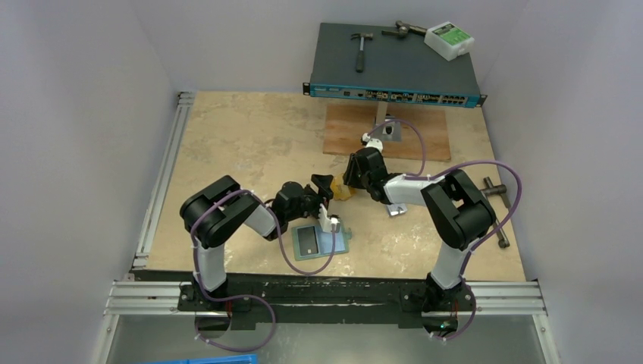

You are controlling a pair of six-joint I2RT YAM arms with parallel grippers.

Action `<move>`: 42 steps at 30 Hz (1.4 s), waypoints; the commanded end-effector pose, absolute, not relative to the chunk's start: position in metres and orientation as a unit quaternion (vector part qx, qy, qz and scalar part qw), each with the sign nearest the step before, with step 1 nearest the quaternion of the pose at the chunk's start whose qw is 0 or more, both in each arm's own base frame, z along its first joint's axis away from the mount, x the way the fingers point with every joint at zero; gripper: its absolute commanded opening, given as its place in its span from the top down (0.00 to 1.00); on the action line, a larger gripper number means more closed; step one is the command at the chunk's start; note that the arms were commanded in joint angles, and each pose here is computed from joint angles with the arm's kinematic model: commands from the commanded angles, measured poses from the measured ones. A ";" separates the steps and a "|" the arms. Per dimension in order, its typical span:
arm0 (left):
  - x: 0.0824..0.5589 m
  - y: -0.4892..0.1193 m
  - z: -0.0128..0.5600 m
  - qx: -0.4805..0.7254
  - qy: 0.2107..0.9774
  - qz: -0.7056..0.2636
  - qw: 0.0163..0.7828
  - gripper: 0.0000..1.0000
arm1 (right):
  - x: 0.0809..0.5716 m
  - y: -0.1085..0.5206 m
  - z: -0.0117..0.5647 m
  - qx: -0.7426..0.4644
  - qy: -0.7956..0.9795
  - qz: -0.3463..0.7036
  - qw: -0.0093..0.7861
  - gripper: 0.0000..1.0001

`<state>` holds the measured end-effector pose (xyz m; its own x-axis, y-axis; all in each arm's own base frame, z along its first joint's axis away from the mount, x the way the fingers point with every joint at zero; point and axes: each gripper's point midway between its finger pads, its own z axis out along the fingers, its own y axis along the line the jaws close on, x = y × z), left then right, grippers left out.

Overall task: Put the credit cards into the card holder
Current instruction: Pick up the credit card from the center of the board.

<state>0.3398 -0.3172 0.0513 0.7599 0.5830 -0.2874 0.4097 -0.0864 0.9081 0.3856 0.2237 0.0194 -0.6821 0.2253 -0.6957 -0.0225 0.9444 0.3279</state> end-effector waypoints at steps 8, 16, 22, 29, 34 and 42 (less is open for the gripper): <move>0.333 -0.328 0.043 0.757 0.300 0.057 0.577 0.22 | 0.328 0.185 -0.052 0.045 0.958 0.065 0.277 0.67; 0.338 -0.340 0.047 0.750 0.306 0.046 0.585 0.22 | 0.326 0.185 -0.052 0.043 0.958 0.067 0.276 0.69; 0.335 -0.336 0.052 0.747 0.310 0.046 0.586 0.24 | 0.327 0.185 -0.053 0.044 0.958 0.067 0.277 0.70; 0.335 -0.335 0.068 0.738 0.318 0.043 0.594 0.26 | 0.327 0.185 -0.052 0.042 0.957 0.068 0.278 0.71; 0.336 -0.337 0.076 0.731 0.325 0.037 0.599 0.27 | 0.327 0.185 -0.051 0.042 0.957 0.067 0.279 0.72; 0.336 -0.341 0.071 0.731 0.317 0.044 0.603 0.27 | 0.327 0.186 -0.051 0.041 0.957 0.068 0.279 0.72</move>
